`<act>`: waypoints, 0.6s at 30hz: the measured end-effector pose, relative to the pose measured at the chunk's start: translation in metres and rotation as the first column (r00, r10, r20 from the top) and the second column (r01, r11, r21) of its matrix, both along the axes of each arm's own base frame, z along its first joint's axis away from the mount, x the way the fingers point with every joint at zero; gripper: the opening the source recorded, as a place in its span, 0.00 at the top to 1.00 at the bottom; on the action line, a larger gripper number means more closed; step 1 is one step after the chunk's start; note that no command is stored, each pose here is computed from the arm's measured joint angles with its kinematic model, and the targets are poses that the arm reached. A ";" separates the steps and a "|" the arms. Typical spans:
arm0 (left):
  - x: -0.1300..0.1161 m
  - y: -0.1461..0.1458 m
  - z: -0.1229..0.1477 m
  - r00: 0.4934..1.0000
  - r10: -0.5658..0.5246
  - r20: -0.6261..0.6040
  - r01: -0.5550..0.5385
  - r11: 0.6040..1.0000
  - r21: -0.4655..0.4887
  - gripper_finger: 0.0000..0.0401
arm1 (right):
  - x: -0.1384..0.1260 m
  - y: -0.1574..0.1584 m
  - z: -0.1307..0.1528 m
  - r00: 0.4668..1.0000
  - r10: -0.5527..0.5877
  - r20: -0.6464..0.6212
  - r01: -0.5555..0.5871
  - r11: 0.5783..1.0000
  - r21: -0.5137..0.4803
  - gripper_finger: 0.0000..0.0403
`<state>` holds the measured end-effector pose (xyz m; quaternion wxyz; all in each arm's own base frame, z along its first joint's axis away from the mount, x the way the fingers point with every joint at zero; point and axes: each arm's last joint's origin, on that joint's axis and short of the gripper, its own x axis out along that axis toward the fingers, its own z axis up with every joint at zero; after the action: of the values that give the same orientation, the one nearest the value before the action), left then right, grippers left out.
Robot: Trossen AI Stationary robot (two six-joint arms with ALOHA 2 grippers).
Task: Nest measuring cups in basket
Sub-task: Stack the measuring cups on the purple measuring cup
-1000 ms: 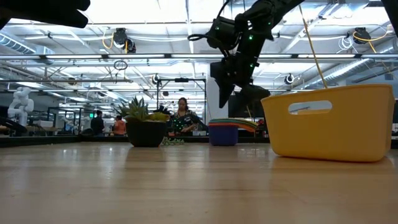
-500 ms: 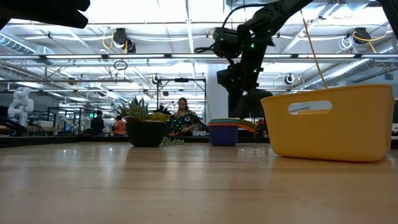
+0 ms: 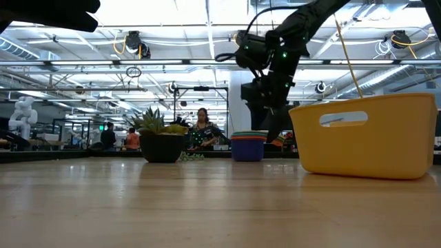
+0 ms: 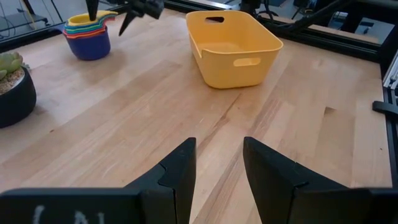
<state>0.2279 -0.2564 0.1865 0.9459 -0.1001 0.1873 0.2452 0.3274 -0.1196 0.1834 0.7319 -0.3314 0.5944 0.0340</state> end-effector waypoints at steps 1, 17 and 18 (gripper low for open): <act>0.000 0.000 0.000 1.000 0.000 0.000 0.000 1.000 0.000 0.66 | 0.000 0.001 -0.003 1.000 0.012 0.007 -0.012 1.000 -0.006 0.35; 0.000 0.000 0.000 1.000 -0.001 -0.001 0.001 1.000 -0.002 0.66 | 0.002 0.001 -0.020 0.989 0.032 0.143 -0.019 0.995 -0.095 0.44; 0.000 0.000 0.000 1.000 -0.001 -0.001 0.001 1.000 -0.002 0.66 | 0.003 0.000 -0.019 0.989 0.032 0.147 -0.018 0.995 -0.098 0.47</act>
<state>0.2278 -0.2565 0.1864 0.9458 -0.1007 0.1881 0.2448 0.3301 -0.1192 0.1640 0.7570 -0.3752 0.5349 -0.0103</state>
